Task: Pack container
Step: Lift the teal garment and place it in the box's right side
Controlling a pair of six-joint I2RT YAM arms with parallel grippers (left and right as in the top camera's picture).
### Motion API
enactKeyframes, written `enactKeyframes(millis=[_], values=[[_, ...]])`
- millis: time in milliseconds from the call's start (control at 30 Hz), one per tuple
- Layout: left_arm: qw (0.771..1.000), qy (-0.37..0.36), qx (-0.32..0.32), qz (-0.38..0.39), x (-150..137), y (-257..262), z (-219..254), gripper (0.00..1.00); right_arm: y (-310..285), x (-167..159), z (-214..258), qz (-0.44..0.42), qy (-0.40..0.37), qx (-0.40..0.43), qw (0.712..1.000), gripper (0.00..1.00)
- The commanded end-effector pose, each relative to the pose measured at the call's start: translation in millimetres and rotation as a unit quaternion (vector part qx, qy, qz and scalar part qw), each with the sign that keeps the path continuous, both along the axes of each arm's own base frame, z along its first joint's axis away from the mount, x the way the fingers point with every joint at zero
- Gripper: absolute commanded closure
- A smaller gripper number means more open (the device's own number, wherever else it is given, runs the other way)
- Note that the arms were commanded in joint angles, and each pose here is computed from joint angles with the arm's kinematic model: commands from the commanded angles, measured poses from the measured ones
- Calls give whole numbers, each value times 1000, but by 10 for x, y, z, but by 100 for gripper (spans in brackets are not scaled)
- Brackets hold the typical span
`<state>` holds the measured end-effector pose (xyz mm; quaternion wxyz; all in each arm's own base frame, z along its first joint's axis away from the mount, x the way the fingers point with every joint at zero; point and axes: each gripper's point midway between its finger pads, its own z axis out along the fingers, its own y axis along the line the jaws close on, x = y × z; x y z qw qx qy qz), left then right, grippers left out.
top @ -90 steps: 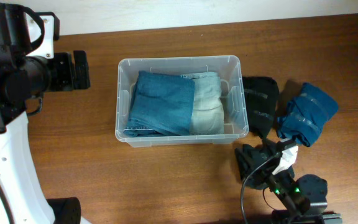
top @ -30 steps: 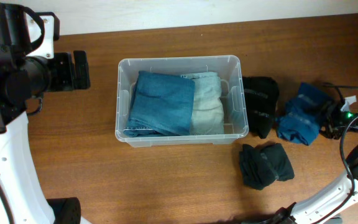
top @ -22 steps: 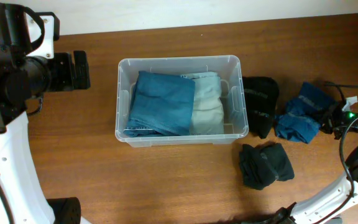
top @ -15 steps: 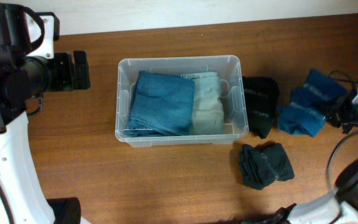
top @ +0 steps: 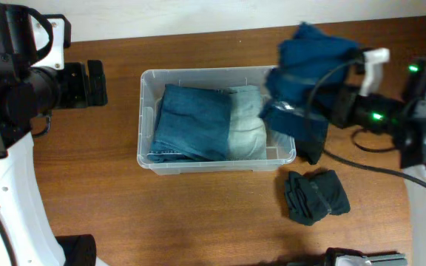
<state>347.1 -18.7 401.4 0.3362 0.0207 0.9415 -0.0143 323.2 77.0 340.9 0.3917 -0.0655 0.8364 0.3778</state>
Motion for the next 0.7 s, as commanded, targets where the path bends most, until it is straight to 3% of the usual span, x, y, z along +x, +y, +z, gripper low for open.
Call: enactKeyframes(millis=[0, 267, 367, 500, 533, 567, 667], values=[[1000, -7, 2, 8, -50, 35, 49, 1, 286, 155, -156, 15, 37, 3, 999, 80], [1000, -8, 2, 8, -50, 35, 50, 0, 402, 571, -1022, 30, 157, -1, 987, 75], [1000, -8, 2, 8, -50, 35, 50, 1, 456, 660, -1416, 45, 201, -7, 979, 56], [1000, -8, 2, 8, -50, 35, 50, 1, 570, 683, -1832, 60, 255, -11, 965, 52], [1000, -7, 2, 8, -50, 35, 49, 0, 579, 685, -1883, 64, 259, -13, 964, 46], [1000, -8, 2, 8, -50, 35, 50, 1, 579, 680, -1900, 64, 261, -16, 963, 28], [1000, -8, 2, 8, -50, 35, 50, 1, 481, 738, -1729, 44, 233, -33, 971, 15]])
